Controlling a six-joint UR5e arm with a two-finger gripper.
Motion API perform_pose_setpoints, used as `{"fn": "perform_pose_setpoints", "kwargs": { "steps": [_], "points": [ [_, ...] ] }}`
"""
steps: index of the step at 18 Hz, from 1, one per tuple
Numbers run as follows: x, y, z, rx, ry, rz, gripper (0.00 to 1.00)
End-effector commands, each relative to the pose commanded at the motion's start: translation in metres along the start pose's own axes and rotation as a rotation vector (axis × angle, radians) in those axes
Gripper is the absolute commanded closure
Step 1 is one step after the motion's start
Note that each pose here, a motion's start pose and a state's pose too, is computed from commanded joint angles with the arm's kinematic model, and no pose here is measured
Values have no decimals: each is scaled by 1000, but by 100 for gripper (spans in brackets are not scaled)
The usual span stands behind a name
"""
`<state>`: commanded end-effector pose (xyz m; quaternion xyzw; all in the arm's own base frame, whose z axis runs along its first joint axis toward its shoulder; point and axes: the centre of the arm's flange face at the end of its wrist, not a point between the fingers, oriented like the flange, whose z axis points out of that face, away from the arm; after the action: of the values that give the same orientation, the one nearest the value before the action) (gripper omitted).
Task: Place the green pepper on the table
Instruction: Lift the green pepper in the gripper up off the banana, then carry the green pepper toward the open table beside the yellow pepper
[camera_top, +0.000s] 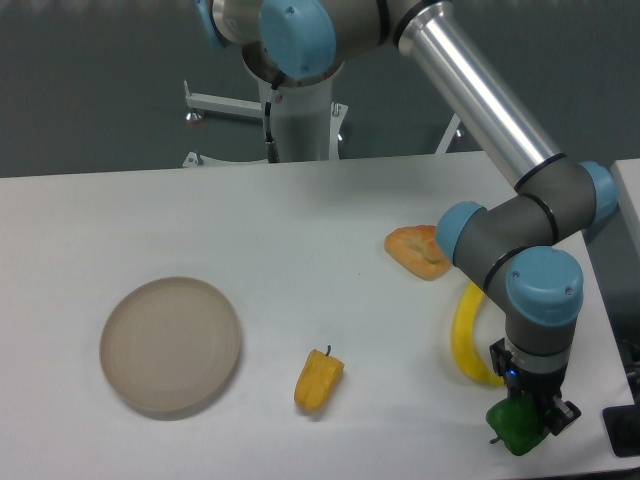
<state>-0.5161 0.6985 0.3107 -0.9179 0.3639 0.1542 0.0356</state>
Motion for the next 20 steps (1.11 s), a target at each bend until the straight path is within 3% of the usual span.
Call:
{"fn": "perform_pose_setpoints", "kwargs": {
  "steps": [9, 20],
  "points": [
    [23, 0, -18, 7, 40, -24, 75],
    [107, -8, -77, 48, 132, -138, 75]
  ]
}}
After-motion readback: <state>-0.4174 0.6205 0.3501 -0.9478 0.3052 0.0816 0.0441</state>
